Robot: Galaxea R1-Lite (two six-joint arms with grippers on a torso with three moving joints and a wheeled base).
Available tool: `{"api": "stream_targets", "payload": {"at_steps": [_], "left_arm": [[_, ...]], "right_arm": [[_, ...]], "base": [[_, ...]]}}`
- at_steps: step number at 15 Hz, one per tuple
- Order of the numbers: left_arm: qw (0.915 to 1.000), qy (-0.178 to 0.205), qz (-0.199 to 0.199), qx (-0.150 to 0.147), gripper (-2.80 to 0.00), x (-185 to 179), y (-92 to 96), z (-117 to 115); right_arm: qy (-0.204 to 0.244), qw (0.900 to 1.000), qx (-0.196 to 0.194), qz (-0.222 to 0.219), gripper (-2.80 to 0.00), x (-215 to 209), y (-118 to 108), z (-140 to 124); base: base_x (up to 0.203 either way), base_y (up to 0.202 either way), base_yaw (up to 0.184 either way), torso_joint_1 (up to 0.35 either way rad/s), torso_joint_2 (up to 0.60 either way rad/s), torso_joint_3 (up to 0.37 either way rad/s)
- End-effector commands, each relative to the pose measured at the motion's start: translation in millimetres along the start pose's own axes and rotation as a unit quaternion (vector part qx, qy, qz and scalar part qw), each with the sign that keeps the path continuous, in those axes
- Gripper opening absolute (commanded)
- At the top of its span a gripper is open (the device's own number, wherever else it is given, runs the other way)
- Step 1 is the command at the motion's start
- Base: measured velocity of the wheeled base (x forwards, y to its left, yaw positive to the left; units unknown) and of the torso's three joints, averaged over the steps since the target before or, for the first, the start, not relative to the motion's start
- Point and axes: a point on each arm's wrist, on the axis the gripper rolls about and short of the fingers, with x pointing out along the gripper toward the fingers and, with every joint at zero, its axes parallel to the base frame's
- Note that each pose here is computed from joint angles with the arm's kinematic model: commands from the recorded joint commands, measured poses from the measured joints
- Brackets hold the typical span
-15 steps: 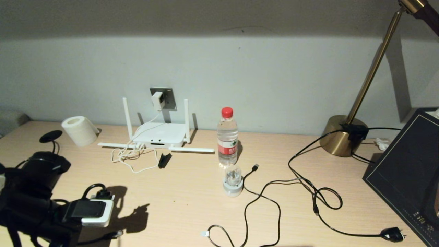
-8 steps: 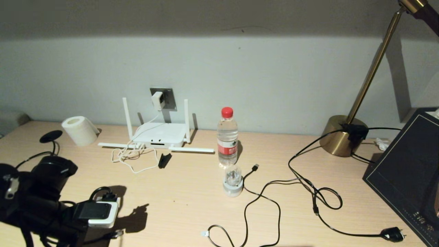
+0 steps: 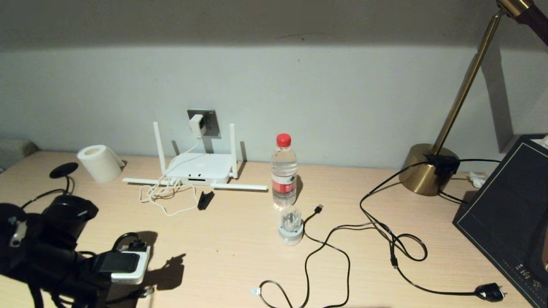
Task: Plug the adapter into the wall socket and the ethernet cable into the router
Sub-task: Pick up cable
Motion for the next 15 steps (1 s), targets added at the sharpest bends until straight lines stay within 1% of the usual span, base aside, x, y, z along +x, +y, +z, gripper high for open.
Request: {"api": "stream_targets", "payload": {"at_steps": [1, 7, 10, 11, 12, 13, 15], "left_arm": [[1.0, 0.001, -0.005, 0.002, -2.8, 1, -0.2, -1], [1.0, 0.001, -0.01, 0.0, -2.8, 2, -1.5, -2], [1.0, -0.002, 0.0, 0.003, -2.8, -1, -1.0, -1], [0.9999, -0.008, 0.012, 0.008, -2.8, -6, 0.4, 1], [0.999, -0.021, 0.033, 0.021, -2.8, -16, 4.2, 4], [0.9969, -0.036, 0.059, 0.037, -2.8, -27, 10.3, 8], [0.9898, -0.061, 0.112, 0.063, -2.8, -54, 26.8, 20]], "right_arm": [[0.016, 1.0, 0.0, 0.0, -2.8, 2, 0, -9], [0.016, 1.0, 0.001, 0.0, -2.8, 2, 0, -9], [0.015, 1.0, 0.001, 0.0, -2.8, 2, 0, -9], [0.014, 1.0, 0.001, 0.0, -2.8, 2, 0, -8], [0.012, 1.0, -0.002, 0.0, -2.8, 2, 0, -8], [0.012, 1.0, -0.002, 0.0, -2.8, 2, 0, -8], [0.011, 1.0, -0.002, 0.0, -2.8, 2, 0, -8]], "base": [[0.0, 0.0, 0.0, 0.0, 0.0, 0.0], [0.0, 0.0, 0.0, 0.0, 0.0, 0.0], [0.0, 0.0, 0.0, 0.0, 0.0, 0.0], [0.0, 0.0, 0.0, 0.0, 0.0, 0.0], [0.0, 0.0, 0.0, 0.0, 0.0, 0.0], [0.0, 0.0, 0.0, 0.0, 0.0, 0.0], [0.0, 0.0, 0.0, 0.0, 0.0, 0.0]]}}
